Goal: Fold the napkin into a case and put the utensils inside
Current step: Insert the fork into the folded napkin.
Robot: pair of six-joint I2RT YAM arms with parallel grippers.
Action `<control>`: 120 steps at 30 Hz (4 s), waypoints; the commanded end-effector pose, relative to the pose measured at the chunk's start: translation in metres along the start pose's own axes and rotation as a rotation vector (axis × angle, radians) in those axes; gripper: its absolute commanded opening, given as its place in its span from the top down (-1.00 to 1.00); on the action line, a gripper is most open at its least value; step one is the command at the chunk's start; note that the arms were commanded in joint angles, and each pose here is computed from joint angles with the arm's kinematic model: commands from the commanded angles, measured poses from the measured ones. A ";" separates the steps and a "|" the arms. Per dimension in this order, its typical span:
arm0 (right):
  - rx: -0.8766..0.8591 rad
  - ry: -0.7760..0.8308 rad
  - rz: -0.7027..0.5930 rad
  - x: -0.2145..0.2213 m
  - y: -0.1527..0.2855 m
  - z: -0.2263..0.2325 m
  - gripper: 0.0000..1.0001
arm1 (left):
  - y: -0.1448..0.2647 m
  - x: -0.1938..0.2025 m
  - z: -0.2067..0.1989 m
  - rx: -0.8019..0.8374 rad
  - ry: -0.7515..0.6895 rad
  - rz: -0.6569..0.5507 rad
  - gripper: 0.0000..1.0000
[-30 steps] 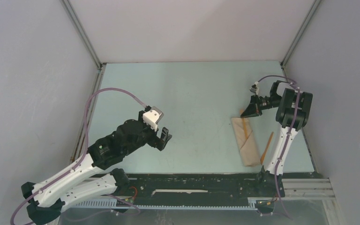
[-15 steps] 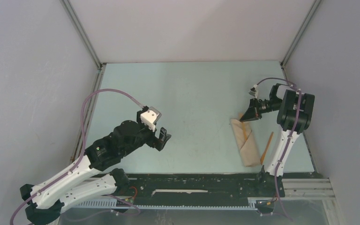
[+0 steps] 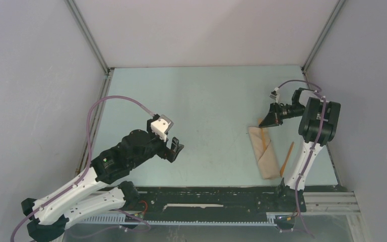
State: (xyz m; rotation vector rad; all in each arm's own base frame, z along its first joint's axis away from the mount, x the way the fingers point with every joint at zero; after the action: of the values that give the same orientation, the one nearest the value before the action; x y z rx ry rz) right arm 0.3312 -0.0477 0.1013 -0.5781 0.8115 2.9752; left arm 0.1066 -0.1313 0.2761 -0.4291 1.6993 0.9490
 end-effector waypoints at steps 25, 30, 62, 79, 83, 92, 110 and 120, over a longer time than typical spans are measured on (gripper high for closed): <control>-0.002 0.068 -0.054 0.005 0.010 0.024 0.98 | 0.001 -0.002 -0.002 0.019 -0.009 -0.025 -0.78; -0.016 0.053 0.020 0.011 -0.007 0.024 0.97 | 0.001 -0.002 -0.001 0.019 -0.008 -0.025 -0.78; 0.013 -0.046 0.109 0.050 -0.023 0.023 0.81 | 0.005 -0.004 -0.002 0.029 -0.009 -0.044 -0.78; 0.060 -0.034 0.126 0.051 -0.021 0.027 0.51 | 0.006 -0.004 -0.002 0.031 -0.009 -0.047 -0.78; 0.077 -0.037 0.125 0.052 -0.019 0.027 0.43 | 0.006 -0.004 -0.002 0.033 -0.009 -0.048 -0.78; 0.121 -0.018 0.104 0.051 -0.012 0.033 0.25 | 0.008 -0.004 -0.002 0.034 -0.008 -0.054 -0.78; 0.513 0.044 -0.049 0.028 0.039 0.095 -0.10 | 0.014 -0.006 -0.005 0.070 -0.005 -0.080 -0.78; 1.400 0.501 0.457 0.036 0.076 0.136 -0.50 | 0.035 -0.012 -0.009 0.147 0.013 -0.168 -0.78</control>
State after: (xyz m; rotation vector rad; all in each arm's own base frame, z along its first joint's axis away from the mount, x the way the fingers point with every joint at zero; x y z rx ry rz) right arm 0.2498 -0.0211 0.2292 -0.9214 2.2147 2.0593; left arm 0.0862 -0.1205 0.2930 -0.4545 1.7014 0.7839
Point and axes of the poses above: each gripper's point midway between its finger pads, its own y axis back along the fingers, its own z axis along the line the jaws close on, x = y × z, the point moved 10 cm from there along y, back along the fingers, and after that the axes turned 3 degrees about y, right-handed, at the moved point
